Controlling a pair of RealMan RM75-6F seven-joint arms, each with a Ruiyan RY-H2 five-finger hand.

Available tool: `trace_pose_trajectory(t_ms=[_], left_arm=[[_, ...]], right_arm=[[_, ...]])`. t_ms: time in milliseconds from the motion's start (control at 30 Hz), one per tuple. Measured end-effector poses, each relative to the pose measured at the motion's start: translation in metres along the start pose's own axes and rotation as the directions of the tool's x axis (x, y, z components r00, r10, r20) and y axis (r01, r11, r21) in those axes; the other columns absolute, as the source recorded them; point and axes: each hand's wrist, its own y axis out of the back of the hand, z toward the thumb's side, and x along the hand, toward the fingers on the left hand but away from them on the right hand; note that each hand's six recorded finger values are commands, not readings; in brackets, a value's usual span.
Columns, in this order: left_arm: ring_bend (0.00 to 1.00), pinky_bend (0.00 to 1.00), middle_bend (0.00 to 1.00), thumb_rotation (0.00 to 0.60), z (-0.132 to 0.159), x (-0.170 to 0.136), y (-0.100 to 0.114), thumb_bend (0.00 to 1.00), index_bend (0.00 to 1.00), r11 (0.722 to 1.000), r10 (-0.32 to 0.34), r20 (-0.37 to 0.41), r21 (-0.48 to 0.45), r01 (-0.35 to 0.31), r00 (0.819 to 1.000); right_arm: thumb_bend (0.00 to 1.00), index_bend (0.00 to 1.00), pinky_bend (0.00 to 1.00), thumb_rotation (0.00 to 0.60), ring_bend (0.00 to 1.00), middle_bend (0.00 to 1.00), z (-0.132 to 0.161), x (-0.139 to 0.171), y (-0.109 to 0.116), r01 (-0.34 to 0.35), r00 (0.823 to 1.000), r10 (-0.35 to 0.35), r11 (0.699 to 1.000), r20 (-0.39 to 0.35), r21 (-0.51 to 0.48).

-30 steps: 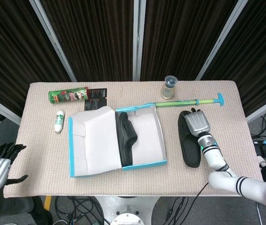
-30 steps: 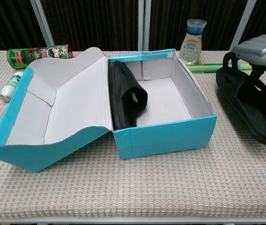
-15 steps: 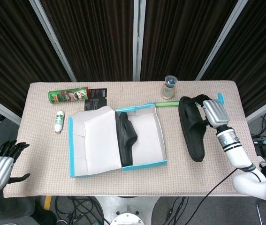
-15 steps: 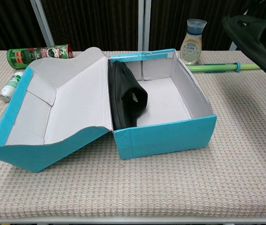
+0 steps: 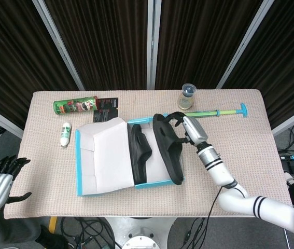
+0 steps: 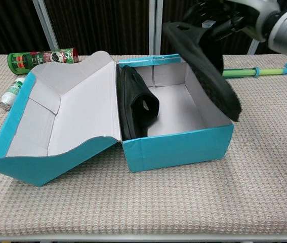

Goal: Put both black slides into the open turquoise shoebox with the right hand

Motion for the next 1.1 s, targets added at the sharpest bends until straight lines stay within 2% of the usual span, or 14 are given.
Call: trace_pose_trajectory(t_ms=[100,267,600,867,933,1000,1033,1100], left_arm=[[0.04,0.03,0.12,0.6,-0.001,0.0,0.0,0.03,0.16,1.0,0.005,-0.002,-0.004,-0.005,1.0],[0.04,0.03,0.12,0.6,-0.003,0.001,-0.001,0.03,0.16,1.0,0.001,-0.005,-0.009,-0.001,1.0],[0.04,0.03,0.12,0.6,-0.006,0.001,-0.003,0.03,0.16,1.0,-0.006,-0.011,-0.016,0.006,1.0],[0.04,0.03,0.12,0.6,-0.005,0.002,-0.004,0.03,0.16,1.0,-0.008,-0.005,-0.015,0.008,1.0],[0.04,0.03,0.12,0.6,-0.005,0.002,-0.004,0.03,0.16,1.0,-0.008,-0.006,-0.016,0.008,1.0],[0.04,0.03,0.12,0.6,-0.006,0.002,-0.004,0.03,0.16,1.0,-0.008,-0.007,-0.016,0.008,1.0],[0.04,0.03,0.12,0.6,-0.005,0.002,-0.004,0.03,0.16,1.0,-0.008,-0.007,-0.016,0.008,1.0],[0.04,0.03,0.12,0.6,-0.005,0.002,-0.004,0.03,0.16,1.0,-0.007,-0.005,-0.015,0.007,1.0]], right_arm=[[0.25,0.39,0.41,0.6,0.2,0.4,0.002,-0.012,-0.019,0.006,1.0,-0.006,1.0,0.006,-0.018],[0.25,0.39,0.41,0.6,0.2,0.4,0.001,-0.028,-0.036,0.038,0.999,-0.038,0.999,0.017,-0.031],[0.25,0.39,0.42,0.6,0.2,0.39,-0.012,-0.038,-0.058,0.062,0.998,-0.063,0.989,0.004,0.132],[0.25,0.37,0.42,0.6,0.19,0.36,-0.019,-0.032,-0.074,0.025,1.0,-0.025,0.986,-0.003,0.167],[0.24,0.33,0.42,0.6,0.18,0.34,-0.021,-0.03,-0.077,0.009,1.0,-0.01,0.984,0.001,0.177],[0.23,0.19,0.37,0.6,0.11,0.26,-0.022,-0.029,-0.079,-0.011,1.0,0.01,0.982,0.006,0.189],[0.23,0.1,0.31,0.6,0.07,0.2,-0.023,-0.028,-0.08,-0.023,1.0,0.022,0.98,0.01,0.196],[0.23,0.01,0.13,0.6,0.01,0.08,-0.023,-0.024,-0.081,-0.048,0.999,0.046,0.977,0.014,0.21]])
